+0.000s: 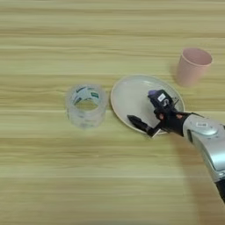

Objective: Move the objects on the table

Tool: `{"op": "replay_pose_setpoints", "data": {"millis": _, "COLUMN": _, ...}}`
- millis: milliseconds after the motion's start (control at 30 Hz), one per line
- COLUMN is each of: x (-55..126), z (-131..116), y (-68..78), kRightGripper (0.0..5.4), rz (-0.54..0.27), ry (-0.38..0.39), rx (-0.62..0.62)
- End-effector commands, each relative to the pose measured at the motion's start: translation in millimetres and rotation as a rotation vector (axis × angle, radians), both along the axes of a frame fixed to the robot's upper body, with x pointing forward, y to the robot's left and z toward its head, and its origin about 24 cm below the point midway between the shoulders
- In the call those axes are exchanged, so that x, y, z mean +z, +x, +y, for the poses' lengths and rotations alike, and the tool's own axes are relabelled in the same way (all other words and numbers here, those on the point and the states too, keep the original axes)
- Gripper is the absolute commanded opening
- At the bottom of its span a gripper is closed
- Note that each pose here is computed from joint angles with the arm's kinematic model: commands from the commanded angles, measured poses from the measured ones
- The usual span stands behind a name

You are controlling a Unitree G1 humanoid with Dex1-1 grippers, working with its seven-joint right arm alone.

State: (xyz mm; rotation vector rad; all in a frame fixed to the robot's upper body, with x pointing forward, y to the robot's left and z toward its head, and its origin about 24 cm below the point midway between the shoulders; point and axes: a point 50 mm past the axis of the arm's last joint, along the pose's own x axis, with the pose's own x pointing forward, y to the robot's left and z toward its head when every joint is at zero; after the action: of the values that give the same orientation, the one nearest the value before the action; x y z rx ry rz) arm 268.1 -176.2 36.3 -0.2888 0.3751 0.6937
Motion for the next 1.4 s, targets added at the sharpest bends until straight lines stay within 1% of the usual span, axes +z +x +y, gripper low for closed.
{"op": "replay_pose_setpoints", "data": {"millis": 33, "x": 17.8, "z": -10, "y": -0.8, "kRightGripper": 5.39, "rz": -0.054, "ry": -0.032, "rx": -0.011}}
{"op": "replay_pose_setpoints", "data": {"millis": 233, "x": 21.8, "z": -12, "y": -18.2, "kRightGripper": 5.39, "rz": -0.045, "ry": -0.059, "rx": 0.014}}
{"op": "replay_pose_setpoints", "data": {"millis": 333, "x": 26.7, "z": -12, "y": -19.5, "kRightGripper": 5.39, "rz": -0.062, "ry": -0.050, "rx": 0.011}}
{"op": "replay_pose_setpoints", "data": {"millis": 467, "x": 34.5, "z": -8, "y": -18.0, "kRightGripper": 5.39, "rz": -0.101, "ry": -0.018, "rx": 0.017}}
{"op": "replay_pose_setpoints", "data": {"millis": 600, "x": 46.0, "z": -8, "y": -13.3, "kRightGripper": 5.39, "rz": -0.187, "ry": 0.010, "rx": -0.011}}
{"op": "replay_pose_setpoints", "data": {"millis": 767, "x": 67.8, "z": -9, "y": -7.5, "kRightGripper": 5.39, "rz": -0.355, "ry": 0.043, "rx": -0.071}}
{"op": "replay_pose_setpoints", "data": {"millis": 800, "x": 70.8, "z": -11, "y": -6.7, "kRightGripper": 5.39, "rz": -0.374, "ry": 0.036, "rx": -0.085}}
{"op": "replay_pose_setpoints", "data": {"millis": 867, "x": 73.9, "z": -16, "y": -5.0, "kRightGripper": 5.39, "rz": -0.388, "ry": 0.025, "rx": -0.114}}
{"op": "replay_pose_setpoints", "data": {"millis": 967, "x": 75.3, "z": -27, "y": -2.2, "kRightGripper": 5.39, "rz": -0.349, "ry": 0.034, "rx": -0.178}}
{"op": "replay_pose_setpoints", "data": {"millis": 1067, "x": 72.6, "z": -33, "y": -1.6, "kRightGripper": 5.39, "rz": -0.286, "ry": 0.063, "rx": -0.208}}
{"op": "replay_pose_setpoints", "data": {"millis": 1267, "x": 61.1, "z": -34, "y": -1.4, "kRightGripper": 5.39, "rz": -0.143, "ry": 0.114, "rx": -0.228}}
{"op": "replay_pose_setpoints", "data": {"millis": 1400, "x": 60.0, "z": -32, "y": -2.8, "kRightGripper": 5.39, "rz": -0.083, "ry": 0.151, "rx": -0.233}}
